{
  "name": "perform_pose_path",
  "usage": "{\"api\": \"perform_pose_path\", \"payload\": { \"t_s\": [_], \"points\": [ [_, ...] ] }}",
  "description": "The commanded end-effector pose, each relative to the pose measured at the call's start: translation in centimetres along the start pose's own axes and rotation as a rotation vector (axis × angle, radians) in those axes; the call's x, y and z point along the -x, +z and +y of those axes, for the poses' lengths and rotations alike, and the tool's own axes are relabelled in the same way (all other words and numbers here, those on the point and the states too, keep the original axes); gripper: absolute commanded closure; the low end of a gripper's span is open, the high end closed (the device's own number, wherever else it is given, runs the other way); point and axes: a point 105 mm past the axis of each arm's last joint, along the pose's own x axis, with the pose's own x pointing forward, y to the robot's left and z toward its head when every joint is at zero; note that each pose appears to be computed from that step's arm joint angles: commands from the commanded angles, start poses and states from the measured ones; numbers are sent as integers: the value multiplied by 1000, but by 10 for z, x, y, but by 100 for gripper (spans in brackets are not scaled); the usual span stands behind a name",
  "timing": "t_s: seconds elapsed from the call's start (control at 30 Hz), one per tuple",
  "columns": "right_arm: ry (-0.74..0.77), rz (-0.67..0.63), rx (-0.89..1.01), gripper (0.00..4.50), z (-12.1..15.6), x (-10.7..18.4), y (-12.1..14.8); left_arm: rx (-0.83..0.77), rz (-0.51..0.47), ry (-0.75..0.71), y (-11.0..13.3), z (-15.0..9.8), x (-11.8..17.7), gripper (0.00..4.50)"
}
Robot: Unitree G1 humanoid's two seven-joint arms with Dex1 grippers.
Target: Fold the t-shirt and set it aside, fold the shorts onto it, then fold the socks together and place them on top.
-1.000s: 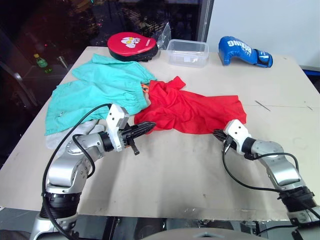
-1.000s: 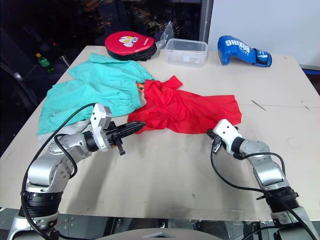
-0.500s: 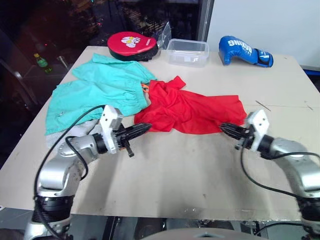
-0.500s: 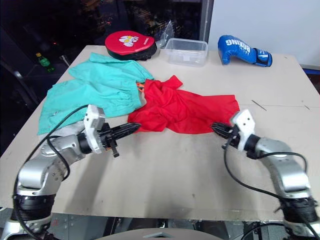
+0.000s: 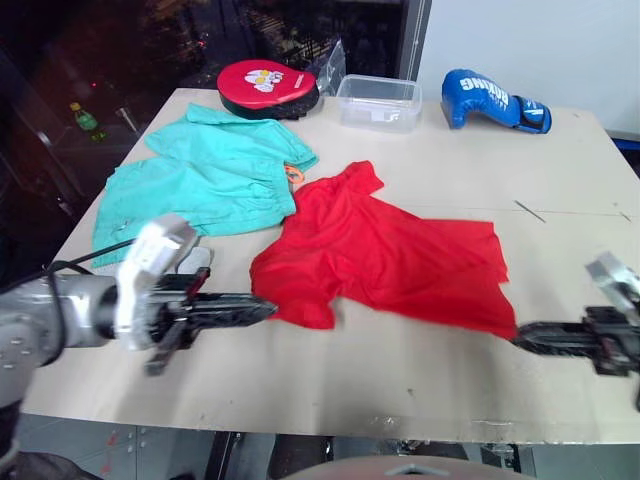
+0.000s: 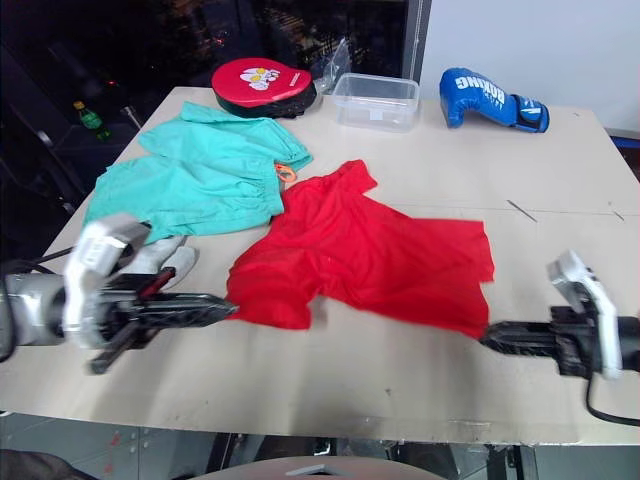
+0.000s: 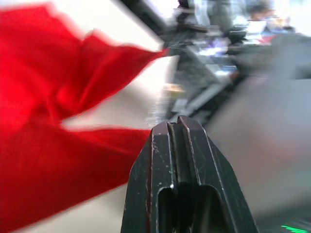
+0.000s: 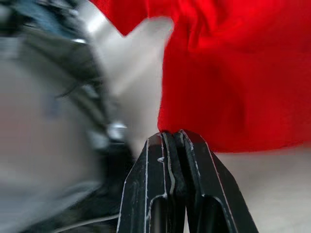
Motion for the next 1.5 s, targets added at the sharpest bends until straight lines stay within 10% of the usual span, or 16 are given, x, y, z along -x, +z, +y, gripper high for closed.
{"api": "perform_pose_path", "payload": {
  "t_s": [0.03,0.33,0.5,0.83,1.2,1.5],
  "points": [
    [24,-43,14,442,16,21,18,-44,-71,-5,26,-8,17,450],
    [-757,-415,500,442,-115,100,162,-450,-348,601,167,127,50,450],
    [-887,-542,641,442,-134,115,217,-634,-487,784,236,144,55,450],
    [-503,-318,578,442,-128,6,145,-594,-143,443,176,145,31,450],
    [-266,-287,214,8,-86,-107,46,-520,16,390,130,140,45,450],
    [-426,-364,9,8,-121,-124,35,-500,27,379,123,140,41,450]
  ]
}}
